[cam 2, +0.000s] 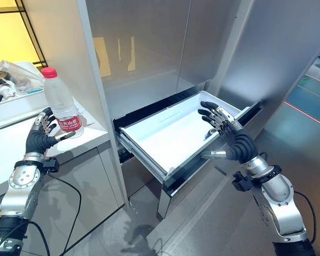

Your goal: Take the drinks into the refrigerator

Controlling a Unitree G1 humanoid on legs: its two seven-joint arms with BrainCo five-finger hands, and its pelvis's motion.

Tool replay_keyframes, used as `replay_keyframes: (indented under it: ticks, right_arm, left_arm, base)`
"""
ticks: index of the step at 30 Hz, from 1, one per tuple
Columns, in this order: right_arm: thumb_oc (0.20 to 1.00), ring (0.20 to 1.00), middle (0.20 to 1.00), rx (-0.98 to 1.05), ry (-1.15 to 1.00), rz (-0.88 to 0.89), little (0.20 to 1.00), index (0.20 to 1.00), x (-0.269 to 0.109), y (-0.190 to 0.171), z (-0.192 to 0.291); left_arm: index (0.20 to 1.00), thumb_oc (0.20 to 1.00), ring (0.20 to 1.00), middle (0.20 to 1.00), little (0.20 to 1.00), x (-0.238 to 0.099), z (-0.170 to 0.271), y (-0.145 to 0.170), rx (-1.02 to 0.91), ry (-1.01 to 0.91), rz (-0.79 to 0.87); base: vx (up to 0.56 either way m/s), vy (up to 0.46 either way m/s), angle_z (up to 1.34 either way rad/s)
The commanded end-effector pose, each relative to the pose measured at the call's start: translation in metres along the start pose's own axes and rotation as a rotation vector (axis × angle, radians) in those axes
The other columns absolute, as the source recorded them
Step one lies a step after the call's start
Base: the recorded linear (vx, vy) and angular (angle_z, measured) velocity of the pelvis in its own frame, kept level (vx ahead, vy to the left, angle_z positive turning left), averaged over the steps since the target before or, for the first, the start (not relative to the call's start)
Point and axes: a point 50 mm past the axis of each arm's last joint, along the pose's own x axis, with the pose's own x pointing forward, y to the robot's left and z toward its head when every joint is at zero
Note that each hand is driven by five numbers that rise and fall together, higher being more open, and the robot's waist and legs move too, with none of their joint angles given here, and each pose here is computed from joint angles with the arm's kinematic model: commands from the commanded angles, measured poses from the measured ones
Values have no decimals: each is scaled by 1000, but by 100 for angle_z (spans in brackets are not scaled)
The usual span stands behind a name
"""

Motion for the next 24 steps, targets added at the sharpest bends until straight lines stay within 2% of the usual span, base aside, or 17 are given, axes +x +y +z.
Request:
replay_keyframes:
  ticks: [1,12,24]
  right_arm:
    - [1000,1000,1000,-9,-171,20,1000,1000,14,-1,30]
    - [1000,1000,1000,-5,-170,35,1000,1000,14,2,30]
    - [1000,1000,1000,-10,-160,59,1000,1000,18,4,29]
  left_arm:
    - [1000,1000,1000,1000,1000,24,23,-5,6,-94,-9]
    - [1000,1000,1000,1000,1000,32,25,-14,-3,-93,-10]
    - [1000,1000,1000,1000,1000,56,44,-50,-27,-128,-83]
  base:
    - [6,0,-4]
    - [0,0,0]
    - [0,0,0]
